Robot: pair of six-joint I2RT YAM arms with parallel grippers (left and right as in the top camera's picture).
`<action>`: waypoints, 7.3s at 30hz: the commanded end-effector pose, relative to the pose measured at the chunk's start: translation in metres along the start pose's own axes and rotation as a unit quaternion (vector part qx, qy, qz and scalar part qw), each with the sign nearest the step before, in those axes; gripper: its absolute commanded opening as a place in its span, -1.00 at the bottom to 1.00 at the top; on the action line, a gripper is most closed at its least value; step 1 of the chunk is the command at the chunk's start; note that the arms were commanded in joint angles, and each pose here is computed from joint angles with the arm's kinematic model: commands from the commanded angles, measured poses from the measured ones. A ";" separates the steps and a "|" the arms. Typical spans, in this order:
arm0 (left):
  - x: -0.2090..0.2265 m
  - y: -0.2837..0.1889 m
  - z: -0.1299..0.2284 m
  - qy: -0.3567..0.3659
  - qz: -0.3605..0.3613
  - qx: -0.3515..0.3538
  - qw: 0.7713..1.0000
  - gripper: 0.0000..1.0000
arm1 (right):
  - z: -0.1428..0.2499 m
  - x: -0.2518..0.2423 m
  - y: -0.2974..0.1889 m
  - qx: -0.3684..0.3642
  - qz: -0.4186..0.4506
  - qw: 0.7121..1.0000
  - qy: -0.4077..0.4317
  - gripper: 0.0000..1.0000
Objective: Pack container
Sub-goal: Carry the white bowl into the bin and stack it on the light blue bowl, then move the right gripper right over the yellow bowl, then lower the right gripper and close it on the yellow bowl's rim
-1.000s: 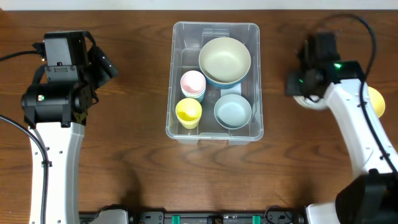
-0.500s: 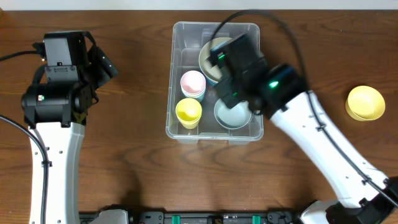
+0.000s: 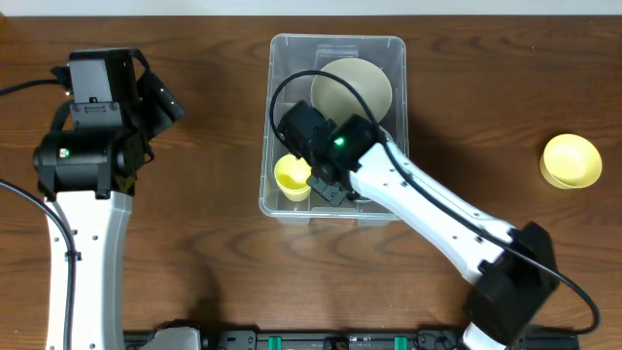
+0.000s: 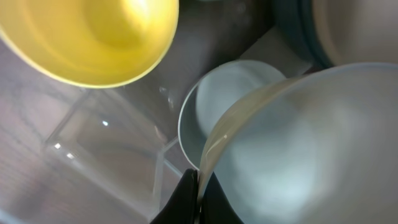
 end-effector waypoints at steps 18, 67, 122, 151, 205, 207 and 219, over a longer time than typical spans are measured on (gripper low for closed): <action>0.002 -0.001 -0.004 -0.003 -0.007 -0.006 1.000 0.96 | 0.006 -0.008 0.012 0.021 0.010 0.999 0.043 -0.35; 0.002 -0.001 -0.004 -0.003 -0.007 -0.006 1.000 0.96 | 0.279 -0.285 0.082 0.017 0.174 0.765 0.620 0.17; 0.002 -0.001 -0.004 -0.003 -0.007 -0.006 1.000 0.96 | 0.269 -0.306 0.170 -0.045 0.107 0.807 0.579 -0.13; 0.002 -0.001 -0.004 -0.003 -0.007 -0.006 1.000 0.96 | 0.226 -0.294 0.137 -0.095 0.072 0.821 0.558 -0.79; 0.002 -0.001 -0.004 -0.003 -0.007 -0.006 1.000 0.96 | 0.242 -0.284 0.140 -0.048 0.082 0.819 0.566 -0.44; 0.002 -0.001 -0.004 -0.003 -0.007 -0.006 1.000 0.96 | 0.242 -0.284 0.141 -0.047 0.082 0.817 0.569 -0.44; 0.002 -0.001 -0.004 -0.003 -0.007 -0.006 1.000 0.96 | 0.246 -0.283 0.144 -0.041 0.082 0.814 0.573 -0.37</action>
Point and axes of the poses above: each gripper's point midway between its finger pads, its own y axis out along the fingers, its own x axis along the line the jaws close on, z = x × y, the point moved 1 cm from there along -y, back along the fingers
